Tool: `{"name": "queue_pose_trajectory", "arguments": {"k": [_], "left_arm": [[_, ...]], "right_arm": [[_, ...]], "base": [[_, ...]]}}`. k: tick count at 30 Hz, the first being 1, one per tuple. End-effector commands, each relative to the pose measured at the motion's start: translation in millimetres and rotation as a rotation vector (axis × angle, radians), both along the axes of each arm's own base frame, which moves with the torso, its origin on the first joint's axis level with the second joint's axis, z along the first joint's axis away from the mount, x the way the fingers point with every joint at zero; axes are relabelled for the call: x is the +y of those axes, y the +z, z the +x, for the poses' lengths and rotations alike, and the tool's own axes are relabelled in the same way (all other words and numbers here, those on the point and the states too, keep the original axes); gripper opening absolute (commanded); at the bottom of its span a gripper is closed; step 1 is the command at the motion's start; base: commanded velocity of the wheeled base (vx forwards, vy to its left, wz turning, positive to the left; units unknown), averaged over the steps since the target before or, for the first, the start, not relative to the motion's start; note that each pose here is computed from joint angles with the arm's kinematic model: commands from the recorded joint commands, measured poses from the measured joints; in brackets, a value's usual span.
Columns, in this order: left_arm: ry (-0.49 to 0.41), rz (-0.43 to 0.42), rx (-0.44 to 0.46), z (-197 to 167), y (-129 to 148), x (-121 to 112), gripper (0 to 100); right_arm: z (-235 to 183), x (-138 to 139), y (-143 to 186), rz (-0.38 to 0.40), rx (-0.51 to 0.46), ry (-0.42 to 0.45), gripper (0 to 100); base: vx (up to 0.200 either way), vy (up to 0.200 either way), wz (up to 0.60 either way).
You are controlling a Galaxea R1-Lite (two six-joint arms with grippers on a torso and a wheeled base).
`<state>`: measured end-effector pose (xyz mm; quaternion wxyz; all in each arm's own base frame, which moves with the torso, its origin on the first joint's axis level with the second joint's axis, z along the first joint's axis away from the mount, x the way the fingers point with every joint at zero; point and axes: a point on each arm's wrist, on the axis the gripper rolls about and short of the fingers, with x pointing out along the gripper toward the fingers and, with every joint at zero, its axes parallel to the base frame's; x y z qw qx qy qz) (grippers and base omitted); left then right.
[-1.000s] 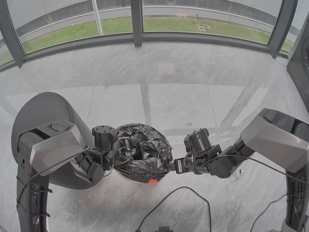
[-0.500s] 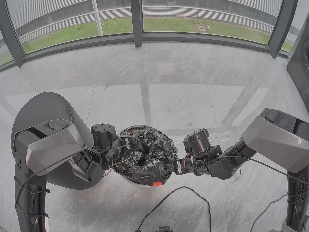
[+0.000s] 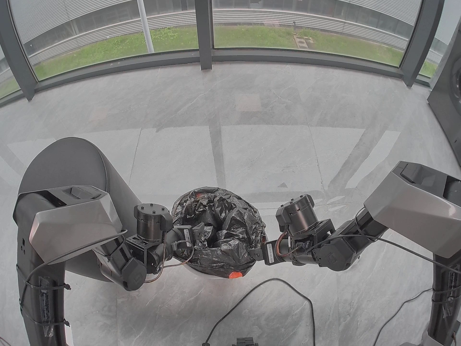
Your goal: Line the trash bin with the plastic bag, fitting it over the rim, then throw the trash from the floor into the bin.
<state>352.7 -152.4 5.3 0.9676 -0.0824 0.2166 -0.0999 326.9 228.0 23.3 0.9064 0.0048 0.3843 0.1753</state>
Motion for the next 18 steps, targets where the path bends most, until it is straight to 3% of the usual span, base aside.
{"name": "queue_pose_trajectory", "arguments": {"k": [1, 7, 18], "left_arm": [[-0.003, 0.023, 0.063, -17, -8, 4, 100], [0.002, 0.011, 0.051, -17, -2, 4, 100], [-0.003, -0.019, -0.01, -33, 35, 9, 100]], "right_arm": [[-5, -1, -4, -0.013, 0.016, 0.005, 100], [-8, 4, 0, -0.007, 0.007, 0.02, 100], [-10, 2, 25, 0.024, -0.051, 0.004, 100]], "base": [[0.0, 0.0, 0.0], [0.0, 0.0, 0.0], [0.0, 0.0, 0.0]]}}
